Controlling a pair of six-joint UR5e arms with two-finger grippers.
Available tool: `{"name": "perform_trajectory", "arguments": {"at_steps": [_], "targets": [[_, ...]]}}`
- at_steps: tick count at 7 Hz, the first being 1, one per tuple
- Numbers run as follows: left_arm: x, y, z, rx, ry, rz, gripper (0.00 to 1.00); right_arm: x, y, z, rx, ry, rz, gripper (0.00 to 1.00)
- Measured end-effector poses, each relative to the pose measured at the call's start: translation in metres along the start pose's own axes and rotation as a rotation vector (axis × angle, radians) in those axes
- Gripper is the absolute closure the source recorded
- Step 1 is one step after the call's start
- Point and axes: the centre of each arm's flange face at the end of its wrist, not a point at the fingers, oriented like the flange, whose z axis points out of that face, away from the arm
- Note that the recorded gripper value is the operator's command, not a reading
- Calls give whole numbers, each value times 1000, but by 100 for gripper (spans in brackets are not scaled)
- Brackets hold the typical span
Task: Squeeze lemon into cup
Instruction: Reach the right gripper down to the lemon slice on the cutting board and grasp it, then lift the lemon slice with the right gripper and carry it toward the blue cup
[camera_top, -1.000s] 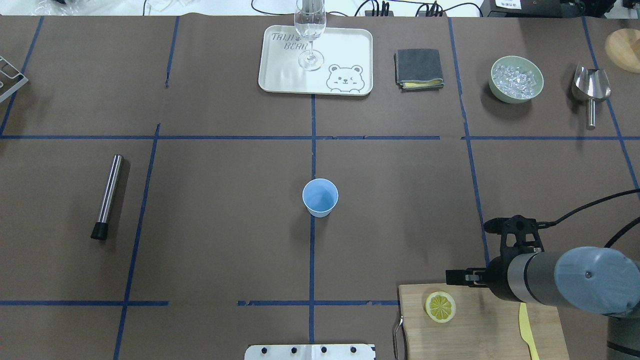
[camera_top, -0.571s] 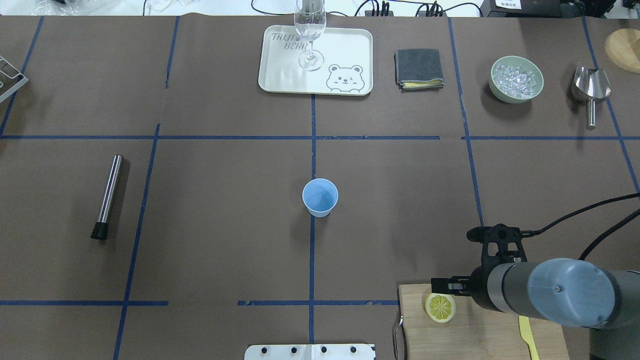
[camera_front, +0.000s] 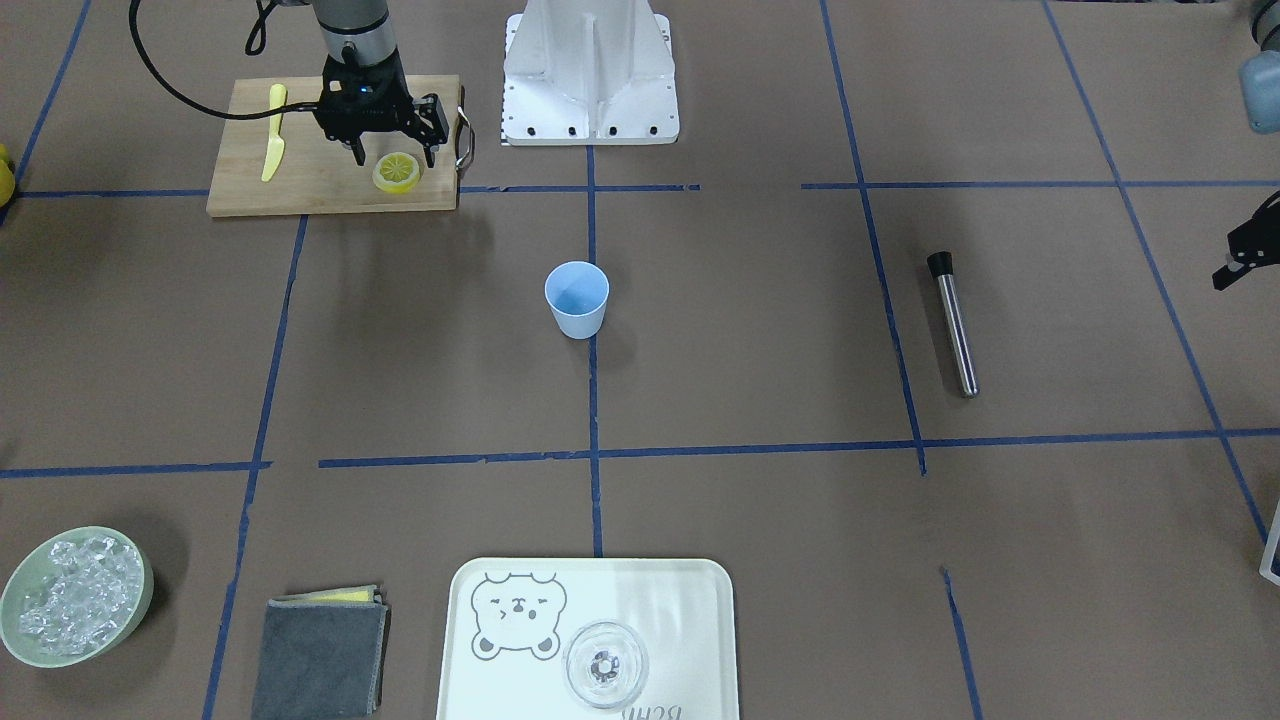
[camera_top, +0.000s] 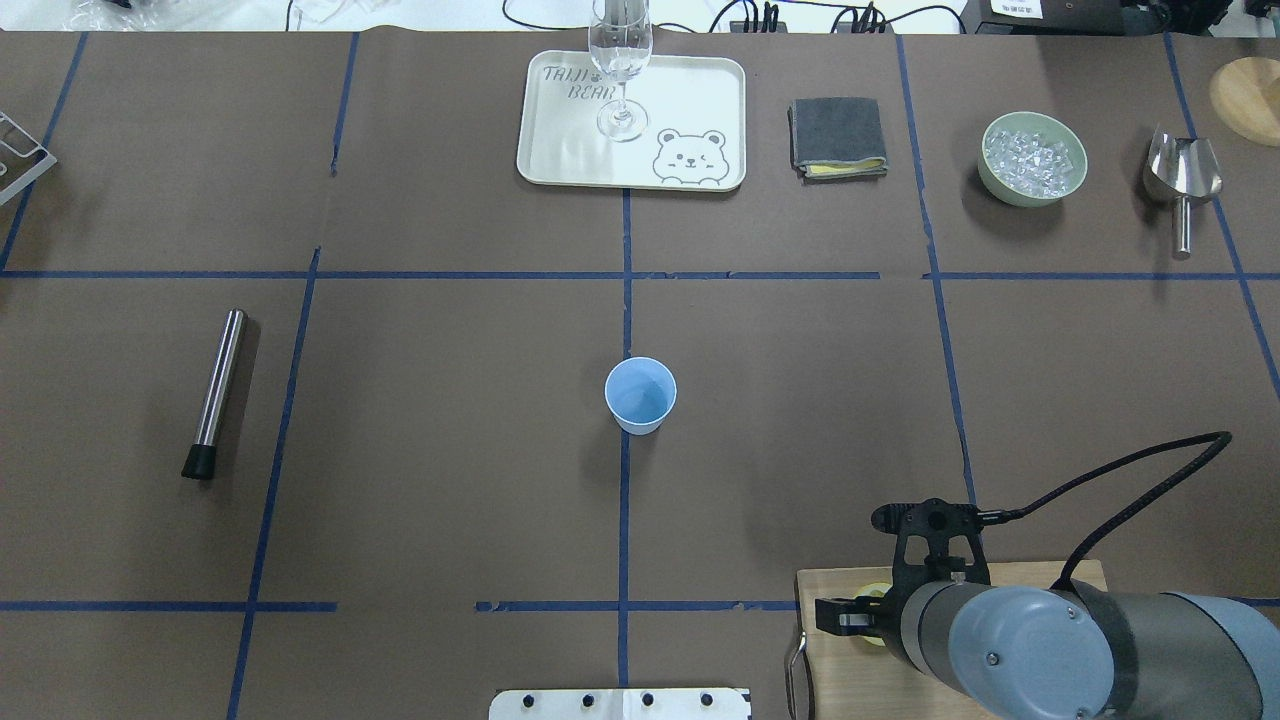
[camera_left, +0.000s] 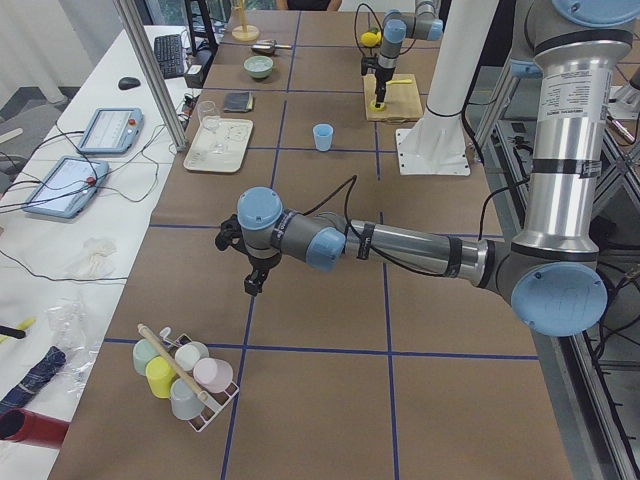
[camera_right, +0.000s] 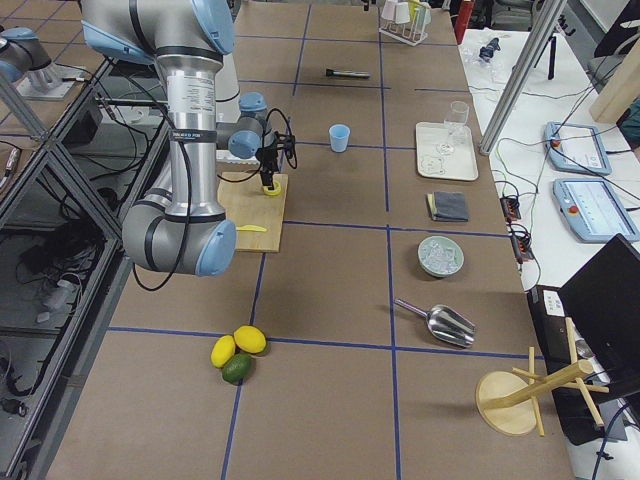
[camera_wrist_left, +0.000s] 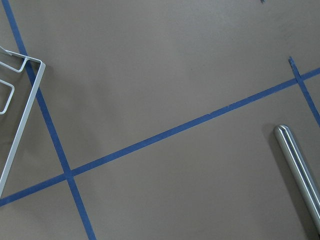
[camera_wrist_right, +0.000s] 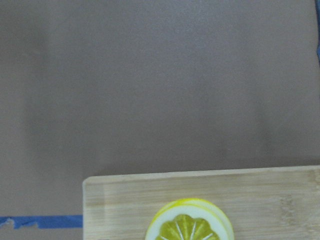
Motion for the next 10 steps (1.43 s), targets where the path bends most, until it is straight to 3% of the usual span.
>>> {"name": "perform_trajectory", "arguments": {"at_steps": [6, 9, 10], "targets": [[0, 0, 0, 0, 1, 1, 0, 2, 5, 17, -15, 33, -6, 15], [1, 0, -1, 2, 1, 3, 0, 4, 5, 21, -16, 42, -5, 54], [1, 0, -1, 2, 2, 4, 0, 4, 4, 20, -15, 40, -4, 59]]}}
